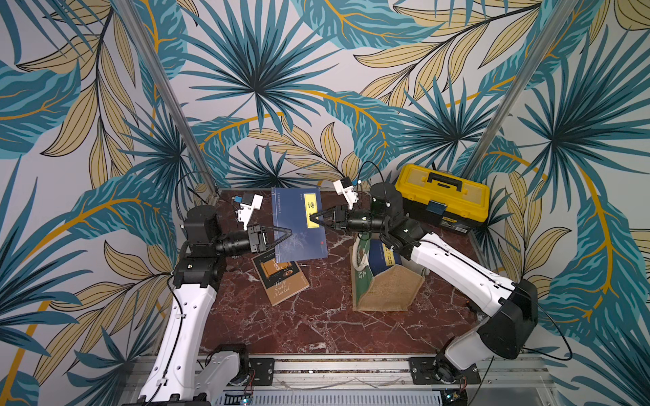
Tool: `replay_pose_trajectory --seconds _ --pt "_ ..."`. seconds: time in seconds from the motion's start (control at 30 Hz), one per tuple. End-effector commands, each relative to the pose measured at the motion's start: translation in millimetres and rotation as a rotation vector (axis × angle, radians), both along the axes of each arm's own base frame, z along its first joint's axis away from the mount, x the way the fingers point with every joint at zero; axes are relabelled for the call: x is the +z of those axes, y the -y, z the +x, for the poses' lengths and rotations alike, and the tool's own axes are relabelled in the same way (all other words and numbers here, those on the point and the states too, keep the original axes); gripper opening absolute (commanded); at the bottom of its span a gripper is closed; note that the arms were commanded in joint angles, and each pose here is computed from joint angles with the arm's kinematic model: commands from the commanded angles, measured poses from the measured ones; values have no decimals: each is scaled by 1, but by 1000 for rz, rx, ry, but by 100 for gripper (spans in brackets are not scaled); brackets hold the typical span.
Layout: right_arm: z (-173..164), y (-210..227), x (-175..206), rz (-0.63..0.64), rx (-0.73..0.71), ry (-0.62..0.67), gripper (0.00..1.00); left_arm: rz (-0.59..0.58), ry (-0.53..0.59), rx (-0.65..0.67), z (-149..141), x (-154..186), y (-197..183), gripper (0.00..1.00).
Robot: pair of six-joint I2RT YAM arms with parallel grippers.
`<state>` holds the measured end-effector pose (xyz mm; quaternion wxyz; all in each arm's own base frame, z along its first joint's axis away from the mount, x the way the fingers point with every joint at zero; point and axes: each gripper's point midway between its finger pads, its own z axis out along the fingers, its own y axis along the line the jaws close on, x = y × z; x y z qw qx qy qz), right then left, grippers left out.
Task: Put the books into the canvas bag
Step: Pick up the book from the center of the board, then place the book in the canvas bag.
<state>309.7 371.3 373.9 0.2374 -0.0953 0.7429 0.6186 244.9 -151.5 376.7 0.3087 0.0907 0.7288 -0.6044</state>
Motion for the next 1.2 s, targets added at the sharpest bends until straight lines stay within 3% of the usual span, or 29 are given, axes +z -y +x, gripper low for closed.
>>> replay_pose_trajectory --seconds 0.0,0.07,0.27,0.37,0.63,0.87,1.03,1.17 --pt "-10 13 26 70 -10 30 0 -3 67 -7 -4 19 2 15" --pt "-10 22 27 48 -39 43 0 -3 50 -12 -4 16 8 22" --pt "-20 59 27 -81 -132 93 0 22 48 -17 -7 10 33 60" --pt "-27 90 23 -180 -202 93 0 39 51 -2 -4 7 43 71" --pt "-47 200 36 -573 -513 217 0 121 -27 102 27 -25 69 73" --pt "-55 269 49 -857 -715 278 0 270 -34 86 39 -51 146 73" --pt "-44 282 19 -1031 -686 216 0 385 -52 12 41 -72 201 73" --pt "-35 273 -10 -1041 -602 140 0 506 -74 20 46 -98 219 73"
